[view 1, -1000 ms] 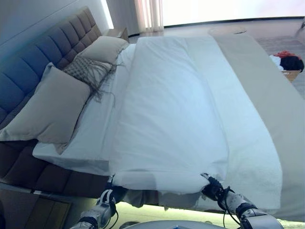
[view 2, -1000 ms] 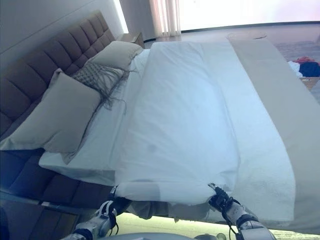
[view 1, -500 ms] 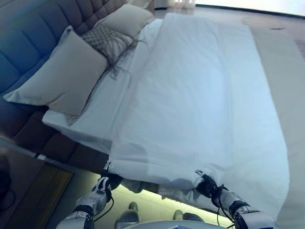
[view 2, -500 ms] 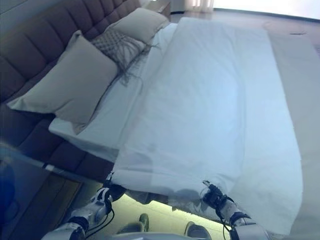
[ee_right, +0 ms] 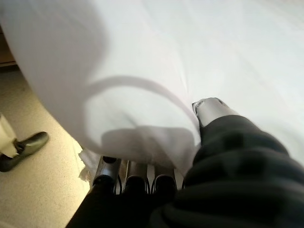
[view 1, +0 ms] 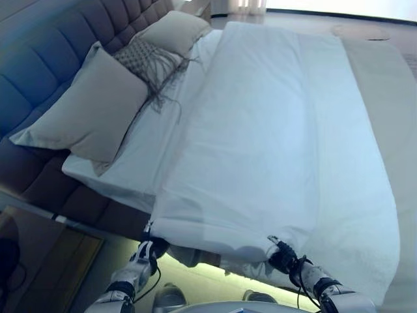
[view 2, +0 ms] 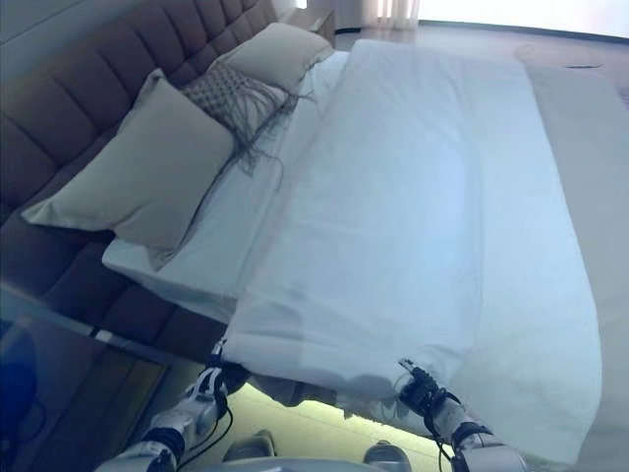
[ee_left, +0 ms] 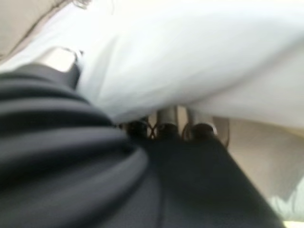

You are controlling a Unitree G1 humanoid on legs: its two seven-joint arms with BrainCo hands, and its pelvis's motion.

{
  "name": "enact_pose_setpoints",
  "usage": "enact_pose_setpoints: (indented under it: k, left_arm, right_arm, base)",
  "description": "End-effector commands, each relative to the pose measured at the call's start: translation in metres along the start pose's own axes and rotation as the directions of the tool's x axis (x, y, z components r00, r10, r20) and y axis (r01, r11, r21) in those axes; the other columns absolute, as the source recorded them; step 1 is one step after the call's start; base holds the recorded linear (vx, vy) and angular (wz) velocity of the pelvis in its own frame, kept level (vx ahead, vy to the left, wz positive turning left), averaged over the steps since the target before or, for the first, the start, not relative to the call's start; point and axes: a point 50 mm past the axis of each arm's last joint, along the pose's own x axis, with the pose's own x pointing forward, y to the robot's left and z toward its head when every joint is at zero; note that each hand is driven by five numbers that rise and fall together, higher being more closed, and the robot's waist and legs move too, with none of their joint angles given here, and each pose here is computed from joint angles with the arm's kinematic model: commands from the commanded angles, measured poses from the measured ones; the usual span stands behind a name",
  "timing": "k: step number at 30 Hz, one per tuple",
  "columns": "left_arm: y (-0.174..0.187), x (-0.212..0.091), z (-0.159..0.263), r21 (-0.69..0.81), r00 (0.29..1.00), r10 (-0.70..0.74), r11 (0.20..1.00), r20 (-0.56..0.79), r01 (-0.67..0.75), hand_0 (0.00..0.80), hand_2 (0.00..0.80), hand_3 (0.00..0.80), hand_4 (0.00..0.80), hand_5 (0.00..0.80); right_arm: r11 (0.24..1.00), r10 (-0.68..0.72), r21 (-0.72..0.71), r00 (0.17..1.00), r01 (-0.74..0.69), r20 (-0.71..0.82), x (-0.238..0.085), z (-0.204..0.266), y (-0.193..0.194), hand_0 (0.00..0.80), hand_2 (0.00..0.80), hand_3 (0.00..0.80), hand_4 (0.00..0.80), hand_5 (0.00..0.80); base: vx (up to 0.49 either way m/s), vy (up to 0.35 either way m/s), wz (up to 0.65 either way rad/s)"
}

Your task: Make the bed neatly

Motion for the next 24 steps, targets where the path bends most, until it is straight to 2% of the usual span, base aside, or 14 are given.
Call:
enact_pose_setpoints:
  k: [1,8,12,19,24]
  left_arm:
    - [-0.025,-0.030,0.094,-0.015,0.914,-0.153,0.985,0.377,0.171,0.800,0.800,0.800,0.800,0.800]
    - [-0.033,-0.043,0.120,0.023,0.899,-0.154,0.987,0.411,0.158,0.800,0.800,0.800,0.800,0.800]
    - [-0.039,-0.034,0.112,0.058,0.903,-0.164,0.986,0.397,0.153,0.800,0.800,0.800,0.800,0.800]
    - [-0.036,-0.017,0.084,0.036,0.927,-0.144,0.989,0.347,0.140,0.800,0.800,0.800,0.800,0.800]
    - [-0.014,-0.029,0.085,-0.008,0.926,-0.105,0.993,0.362,0.116,0.800,0.800,0.800,0.800,0.800]
  right_arm:
    - [0.987,-0.163,0.006,0.985,0.163,0.061,-0.022,0.022,-0.042,0.800,0.800,0.800,0.800,0.800]
    - [0.992,-0.124,-0.005,0.992,0.124,-0.015,-0.015,-0.001,-0.035,0.800,0.800,0.800,0.800,0.800]
    - [0.993,-0.114,0.008,0.992,0.115,-0.058,-0.015,-0.017,-0.037,0.800,0.800,0.800,0.800,0.800]
    - [0.994,-0.111,0.004,0.990,0.111,-0.085,-0.013,-0.020,-0.034,0.800,0.800,0.800,0.800,0.800]
    - [0.993,-0.119,-0.040,0.986,0.115,-0.121,-0.013,-0.022,-0.033,0.800,0.800,0.800,0.800,0.800]
  base:
    - [-0.117,0.346,0.23]
    - [-0.165,0.227,-0.14]
    - [-0.116,0.035,0.02]
    - [-0.142,0.098,0.41]
    - [-0.030,0.213,-0.08]
